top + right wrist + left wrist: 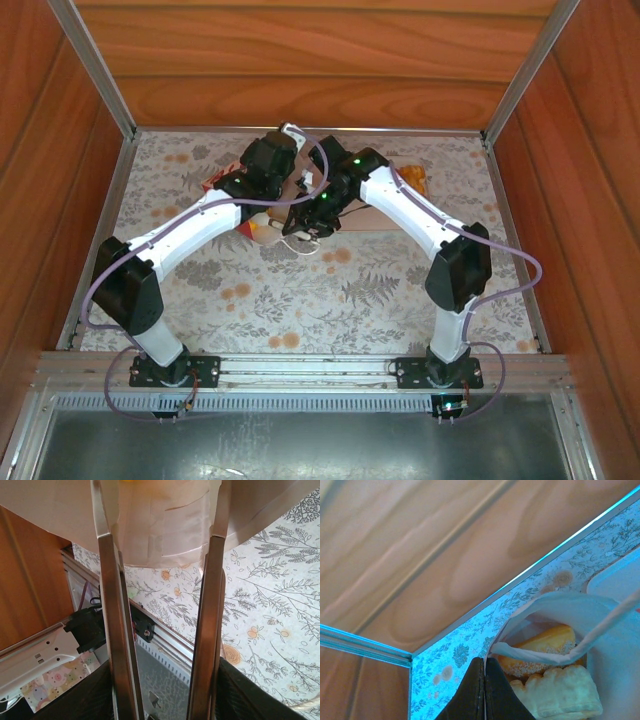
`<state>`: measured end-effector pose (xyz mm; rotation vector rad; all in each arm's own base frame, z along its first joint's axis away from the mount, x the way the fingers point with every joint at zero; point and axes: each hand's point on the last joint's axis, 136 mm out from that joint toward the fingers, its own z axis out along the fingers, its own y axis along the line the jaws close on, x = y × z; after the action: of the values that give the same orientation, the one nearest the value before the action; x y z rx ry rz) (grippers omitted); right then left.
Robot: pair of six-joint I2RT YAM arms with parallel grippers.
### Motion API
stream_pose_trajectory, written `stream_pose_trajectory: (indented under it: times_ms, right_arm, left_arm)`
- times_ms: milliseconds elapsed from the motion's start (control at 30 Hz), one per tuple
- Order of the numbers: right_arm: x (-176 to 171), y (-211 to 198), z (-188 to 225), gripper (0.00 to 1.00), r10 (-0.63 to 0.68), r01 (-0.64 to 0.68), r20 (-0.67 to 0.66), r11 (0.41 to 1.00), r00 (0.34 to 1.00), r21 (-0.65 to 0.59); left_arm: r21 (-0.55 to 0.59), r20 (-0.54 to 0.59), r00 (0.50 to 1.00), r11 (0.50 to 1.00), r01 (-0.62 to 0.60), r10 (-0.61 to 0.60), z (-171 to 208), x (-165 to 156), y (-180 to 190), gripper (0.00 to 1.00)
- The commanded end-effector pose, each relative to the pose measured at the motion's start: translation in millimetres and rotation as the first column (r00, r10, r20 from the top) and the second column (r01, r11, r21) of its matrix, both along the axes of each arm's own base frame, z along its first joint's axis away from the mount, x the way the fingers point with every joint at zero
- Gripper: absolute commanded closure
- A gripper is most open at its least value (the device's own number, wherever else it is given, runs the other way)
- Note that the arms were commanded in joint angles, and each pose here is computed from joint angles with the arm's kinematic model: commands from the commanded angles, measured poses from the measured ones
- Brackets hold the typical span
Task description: Take the fake bread out of the paper bag
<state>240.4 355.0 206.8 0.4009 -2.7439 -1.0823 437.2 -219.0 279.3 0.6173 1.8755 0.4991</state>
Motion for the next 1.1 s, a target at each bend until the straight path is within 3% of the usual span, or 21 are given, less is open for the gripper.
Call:
stream_pose_trajectory:
  times_ms: [0, 467, 700, 1067]
  right_arm:
    - [-1.9, 2.7, 2.1, 0.50, -0.010, 0.013, -0.060, 0.999, 0.998, 0.040]
    - [15.2, 13.1, -5.4, 0.49, -0.007, 0.011, -0.069, 0.998, 0.998, 0.058]
    - [16.5, 9.5, -6.9, 0.66, -0.007, 0.009, -0.051, 0.999, 0.999, 0.040]
    - [10.1, -7.3, 22.2, 0.78, -0.021, 0.019, 0.054, 0.999, 0.998, 0.037]
  left_arm:
    - [-0.018, 0.050, 0.999, 1.000, -0.020, 0.021, 9.9, 2.1, -1.2, 1.00]
    - [-0.021, 0.051, 0.999, 1.000, -0.005, 0.006, 10.1, -0.1, -7.6, 1.00]
    - [-0.012, 0.048, 0.999, 1.000, -0.008, 0.008, 7.9, 1.1, -7.6, 1.00]
    - [0.003, 0.049, 0.998, 1.000, -0.031, 0.031, 8.3, 3.5, -5.5, 1.00]
